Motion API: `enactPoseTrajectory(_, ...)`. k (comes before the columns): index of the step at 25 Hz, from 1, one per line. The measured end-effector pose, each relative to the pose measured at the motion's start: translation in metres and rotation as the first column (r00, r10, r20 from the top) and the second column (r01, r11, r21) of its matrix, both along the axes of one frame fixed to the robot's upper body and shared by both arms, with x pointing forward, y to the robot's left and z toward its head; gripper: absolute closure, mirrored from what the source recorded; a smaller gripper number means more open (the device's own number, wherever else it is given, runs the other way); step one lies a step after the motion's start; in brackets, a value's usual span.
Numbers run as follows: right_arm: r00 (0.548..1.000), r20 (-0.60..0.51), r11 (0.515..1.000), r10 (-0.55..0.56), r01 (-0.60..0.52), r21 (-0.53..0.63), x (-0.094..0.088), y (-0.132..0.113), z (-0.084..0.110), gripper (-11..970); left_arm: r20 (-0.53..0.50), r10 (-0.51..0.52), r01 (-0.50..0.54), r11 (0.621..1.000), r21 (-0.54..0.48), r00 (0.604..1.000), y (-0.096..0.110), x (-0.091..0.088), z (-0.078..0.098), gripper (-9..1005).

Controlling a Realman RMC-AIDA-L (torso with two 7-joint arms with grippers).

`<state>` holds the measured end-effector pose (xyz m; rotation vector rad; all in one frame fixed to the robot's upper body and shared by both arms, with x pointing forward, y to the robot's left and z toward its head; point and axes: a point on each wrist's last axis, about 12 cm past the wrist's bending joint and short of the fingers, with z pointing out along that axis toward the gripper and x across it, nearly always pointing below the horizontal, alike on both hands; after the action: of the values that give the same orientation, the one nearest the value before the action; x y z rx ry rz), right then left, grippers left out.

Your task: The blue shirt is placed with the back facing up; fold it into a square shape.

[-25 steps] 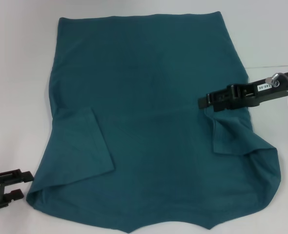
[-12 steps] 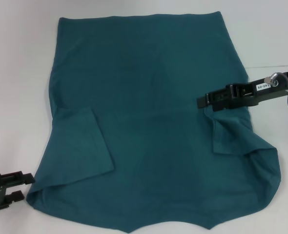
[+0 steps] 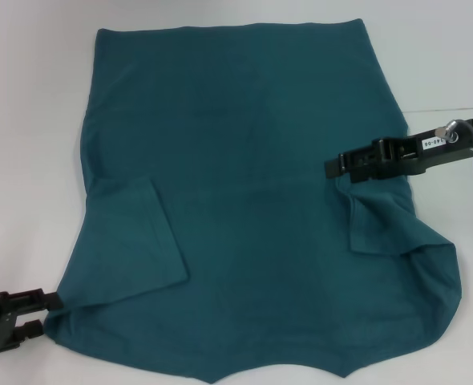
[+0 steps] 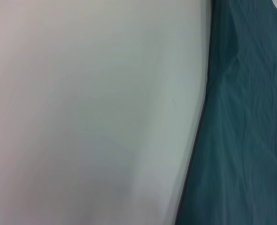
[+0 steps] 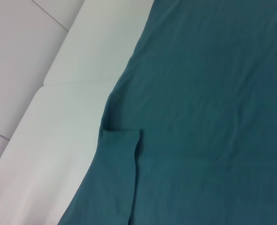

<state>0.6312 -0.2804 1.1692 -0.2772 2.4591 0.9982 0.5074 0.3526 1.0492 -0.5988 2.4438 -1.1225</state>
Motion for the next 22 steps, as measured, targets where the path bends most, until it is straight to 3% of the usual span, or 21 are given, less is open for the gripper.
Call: enactPoseTrajectory(22,1.0,0.003,1.0,-0.001,0.001,-0.002,0.0,-0.001,0.0,273,0.021,-0.066,0.067,0.996,-0.052,0.998,-0.021,0.009,-0.001,431)
